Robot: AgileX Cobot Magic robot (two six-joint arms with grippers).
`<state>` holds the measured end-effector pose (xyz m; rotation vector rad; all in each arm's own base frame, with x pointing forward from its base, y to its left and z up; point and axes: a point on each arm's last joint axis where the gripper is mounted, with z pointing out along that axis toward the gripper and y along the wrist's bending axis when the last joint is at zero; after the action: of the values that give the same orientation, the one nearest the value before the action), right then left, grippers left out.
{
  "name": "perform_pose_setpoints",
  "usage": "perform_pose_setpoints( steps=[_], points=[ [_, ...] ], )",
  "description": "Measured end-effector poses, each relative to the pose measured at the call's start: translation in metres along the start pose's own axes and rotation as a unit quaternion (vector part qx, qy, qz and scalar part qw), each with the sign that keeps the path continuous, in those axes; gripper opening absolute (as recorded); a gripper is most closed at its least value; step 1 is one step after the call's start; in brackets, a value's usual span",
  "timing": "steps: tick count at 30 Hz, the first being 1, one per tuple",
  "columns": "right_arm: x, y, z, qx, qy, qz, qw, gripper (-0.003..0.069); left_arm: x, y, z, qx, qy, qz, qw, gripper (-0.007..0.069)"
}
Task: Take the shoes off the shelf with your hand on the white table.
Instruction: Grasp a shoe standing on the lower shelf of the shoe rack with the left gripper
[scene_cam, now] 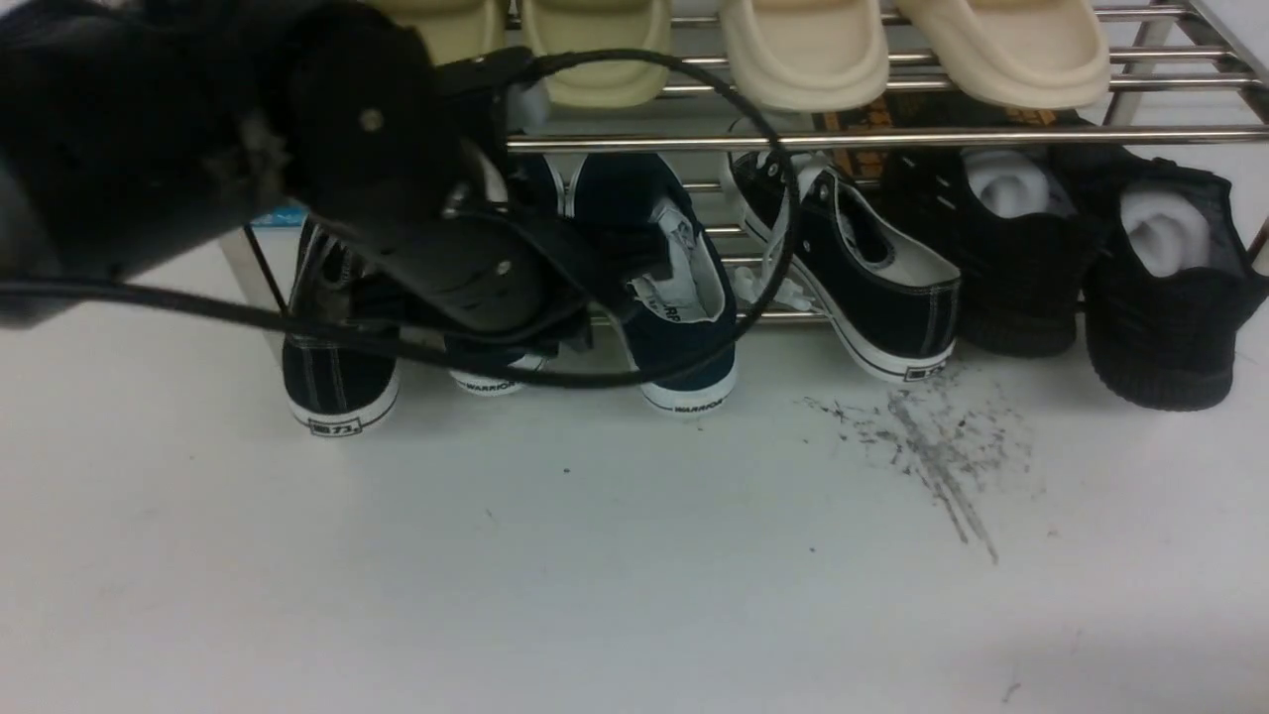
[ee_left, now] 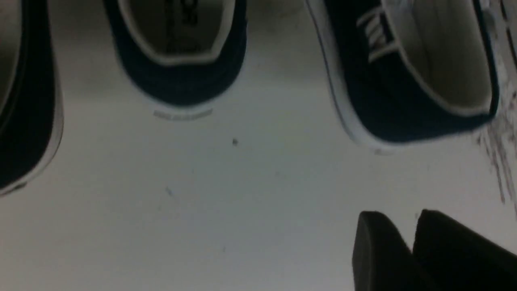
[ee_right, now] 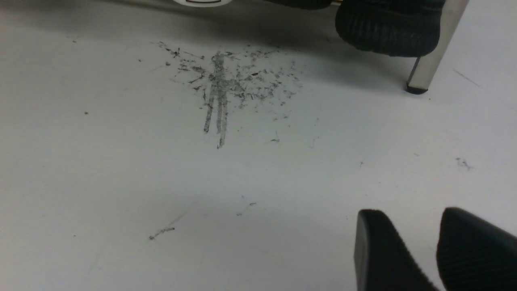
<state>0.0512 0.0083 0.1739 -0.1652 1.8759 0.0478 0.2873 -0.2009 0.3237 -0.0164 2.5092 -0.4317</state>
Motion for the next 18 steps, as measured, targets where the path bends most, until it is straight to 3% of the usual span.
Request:
perform_pose_setpoints(
  steps=[7,13,18],
  points=[
    [0.000,0.000,0.000,0.000,0.000,0.000,1.000,0.0240,-0.013,-0.014,0.028,0.023,-0.043,-0.045,0.998,0.0391],
    [0.000,0.000,0.000,0.000,0.000,0.000,1.000,0.0240,-0.016,-0.020,0.052,0.047,-0.076,-0.025,0.996,0.0407],
    [0.000,0.000,0.000,0.000,0.000,0.000,1.000,0.0240,-0.015,-0.018,0.068,0.030,-0.079,-0.008,0.996,0.0407]
  ],
)
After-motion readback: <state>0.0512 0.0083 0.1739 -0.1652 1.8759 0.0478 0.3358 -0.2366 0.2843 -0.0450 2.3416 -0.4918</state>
